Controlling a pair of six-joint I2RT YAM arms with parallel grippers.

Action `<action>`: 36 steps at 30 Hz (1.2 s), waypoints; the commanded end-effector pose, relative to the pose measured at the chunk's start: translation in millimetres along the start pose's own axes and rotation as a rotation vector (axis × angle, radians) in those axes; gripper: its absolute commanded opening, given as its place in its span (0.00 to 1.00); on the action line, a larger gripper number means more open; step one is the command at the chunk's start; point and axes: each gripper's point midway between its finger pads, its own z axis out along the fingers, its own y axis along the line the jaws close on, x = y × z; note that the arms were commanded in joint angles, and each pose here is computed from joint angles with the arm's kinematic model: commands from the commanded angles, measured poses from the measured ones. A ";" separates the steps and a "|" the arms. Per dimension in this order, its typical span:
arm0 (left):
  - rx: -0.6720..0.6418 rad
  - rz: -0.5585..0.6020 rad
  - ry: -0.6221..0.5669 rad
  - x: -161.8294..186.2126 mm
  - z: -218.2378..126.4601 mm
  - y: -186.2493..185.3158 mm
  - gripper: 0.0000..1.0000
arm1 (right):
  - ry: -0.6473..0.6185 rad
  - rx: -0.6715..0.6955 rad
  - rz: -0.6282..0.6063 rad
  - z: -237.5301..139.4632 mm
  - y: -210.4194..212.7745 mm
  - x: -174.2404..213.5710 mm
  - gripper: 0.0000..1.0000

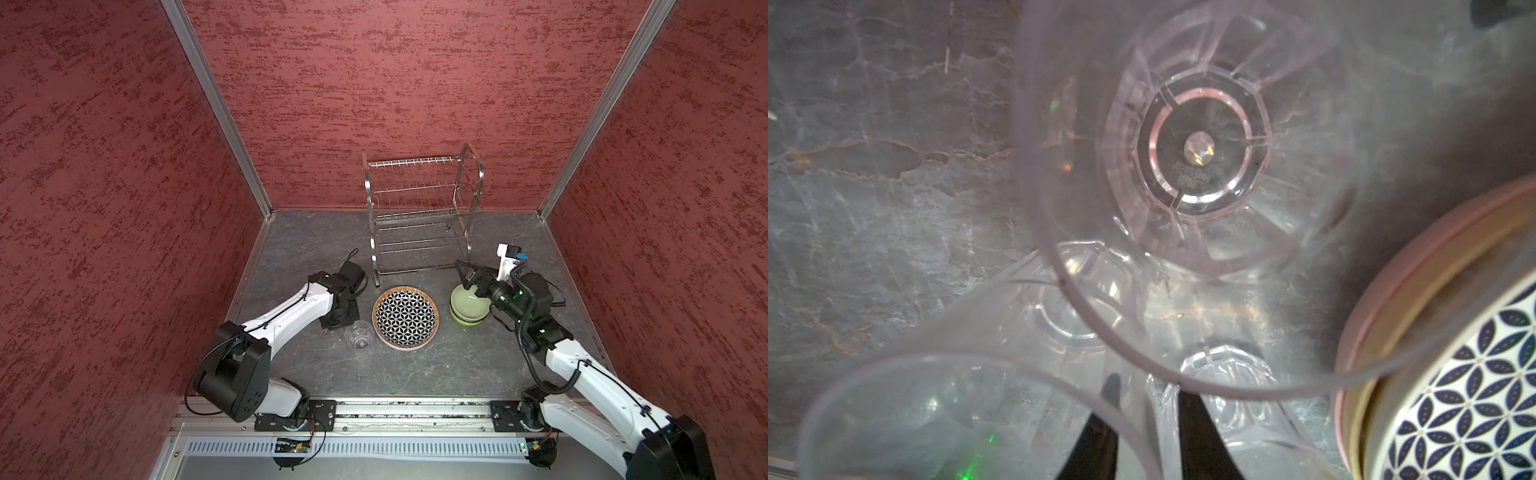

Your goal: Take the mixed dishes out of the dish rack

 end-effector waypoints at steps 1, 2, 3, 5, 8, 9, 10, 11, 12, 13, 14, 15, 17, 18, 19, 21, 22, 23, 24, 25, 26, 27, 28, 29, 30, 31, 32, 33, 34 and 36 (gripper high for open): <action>0.030 -0.003 -0.013 -1.3 -3.0 -3.7 0.32 | -0.023 -0.001 -0.010 -1.0 2.3 -6.4 0.99; 0.034 -0.006 -0.017 -1.5 -4.6 -3.6 0.33 | -0.024 0.000 -0.011 -1.3 2.5 -7.0 0.99; 0.038 -0.008 -0.023 -2.2 -7.4 -3.6 0.34 | -0.023 0.001 -0.013 -1.5 2.3 -6.7 0.99; 0.046 -0.015 -0.042 -4.1 -14.9 -2.5 0.36 | -0.025 0.005 -0.015 -2.0 2.3 -7.6 0.99; 0.062 -0.022 -0.094 -10.7 -33.2 -0.5 0.37 | -0.027 0.007 -0.020 -2.8 3.5 -9.9 0.99; 0.069 -0.026 -0.115 -13.7 -40.4 0.3 0.38 | -0.027 0.009 -0.021 -3.1 3.6 -10.6 0.99; 0.078 -0.029 -0.136 -16.4 -48.6 0.8 0.39 | -0.027 0.010 -0.024 -3.3 4.2 -11.2 0.99; 0.089 -0.031 -0.155 -18.5 -56.6 1.2 0.40 | -0.027 0.012 -0.027 -3.6 4.4 -11.9 0.99; 0.097 -0.034 -0.173 -20.6 -63.7 1.8 0.42 | -0.027 0.015 -0.031 -4.0 4.6 -12.4 0.99; 0.106 -0.037 -0.195 -23.1 -71.3 2.3 0.44 | -0.029 0.020 -0.035 -4.8 4.4 -13.3 0.99; 0.114 -0.043 -0.219 -26.0 -78.0 3.6 0.47 | -0.030 0.025 -0.040 -5.8 4.3 -13.8 0.99; 0.121 -0.045 -0.240 -28.1 -83.9 4.5 0.49 | -0.032 0.032 -0.046 -6.9 3.8 -14.6 0.99; 0.145 -0.048 -0.307 -35.7 -99.1 6.1 0.56 | -0.038 0.060 -0.071 -10.2 1.8 -17.6 0.99; 0.158 -0.051 -0.347 -40.1 -105.5 6.7 0.60 | -0.042 0.077 -0.087 -12.1 0.5 -19.6 0.99; 0.184 -0.054 -0.401 -46.0 -113.9 6.2 0.69 | -0.049 0.100 -0.109 -15.1 -1.4 -22.4 0.99; 0.225 -0.061 -0.515 -57.6 -128.8 7.0 0.86 | -0.069 0.158 -0.158 -21.4 -7.3 -29.1 0.99; 0.243 -0.072 -0.579 -64.2 -136.9 8.7 1.00 | -0.079 0.192 -0.179 -24.7 -11.6 -32.1 0.99; 0.263 -0.071 -0.638 -69.8 -144.6 9.0 0.99 | -0.090 0.217 -0.200 -28.4 -14.4 -34.9 0.99; 0.273 -0.078 -0.704 -75.6 -153.1 11.6 0.99 | -0.095 0.243 -0.224 -31.8 -17.5 -36.4 0.99; 0.277 -0.100 -0.770 -81.2 -160.5 16.7 0.99 | -0.106 0.271 -0.246 -35.8 -21.4 -38.6 0.99; 0.288 -0.107 -0.831 -86.1 -168.6 19.1 1.00 | -0.116 0.298 -0.263 -39.5 -25.5 -40.3 0.99; 0.295 -0.113 -0.892 -90.4 -173.7 21.5 0.99 | -0.134 0.333 -0.283 -44.4 -30.7 -42.9 0.99; 0.303 -0.120 -0.953 -93.3 -180.4 25.4 1.00 | -0.145 0.358 -0.307 -48.5 -35.2 -43.8 0.99; 0.308 -0.127 -1.006 -96.6 -185.5 27.7 0.99 | -0.159 0.376 -0.325 -52.8 -38.0 -44.8 0.99; 0.306 -0.129 -1.063 -99.8 -190.2 30.6 0.99 | -0.174 0.404 -0.342 -57.6 -43.5 -45.4 0.99; 0.299 -0.126 -1.110 -102.6 -193.2 32.8 0.99 | -0.189 0.435 -0.363 -62.7 -48.6 -46.7 0.99; 0.287 -0.128 -1.144 -105.2 -195.7 35.3 1.00 | -0.197 0.463 -0.382 -66.6 -53.4 -47.2 0.99; 0.267 -0.128 -1.172 -107.7 -196.2 37.5 0.99 | -0.204 0.498 -0.401 -70.9 -59.5 -47.5 0.99; 0.258 -0.103 -1.215 -112.0 -199.6 35.8 1.00 | -0.210 0.532 -0.417 -74.6 -65.4 -47.8 0.99; 0.195 -0.012 -1.292 -119.7 -199.8 31.7 0.99 | -0.202 0.575 -0.461 -78.0 -74.7 -44.6 0.99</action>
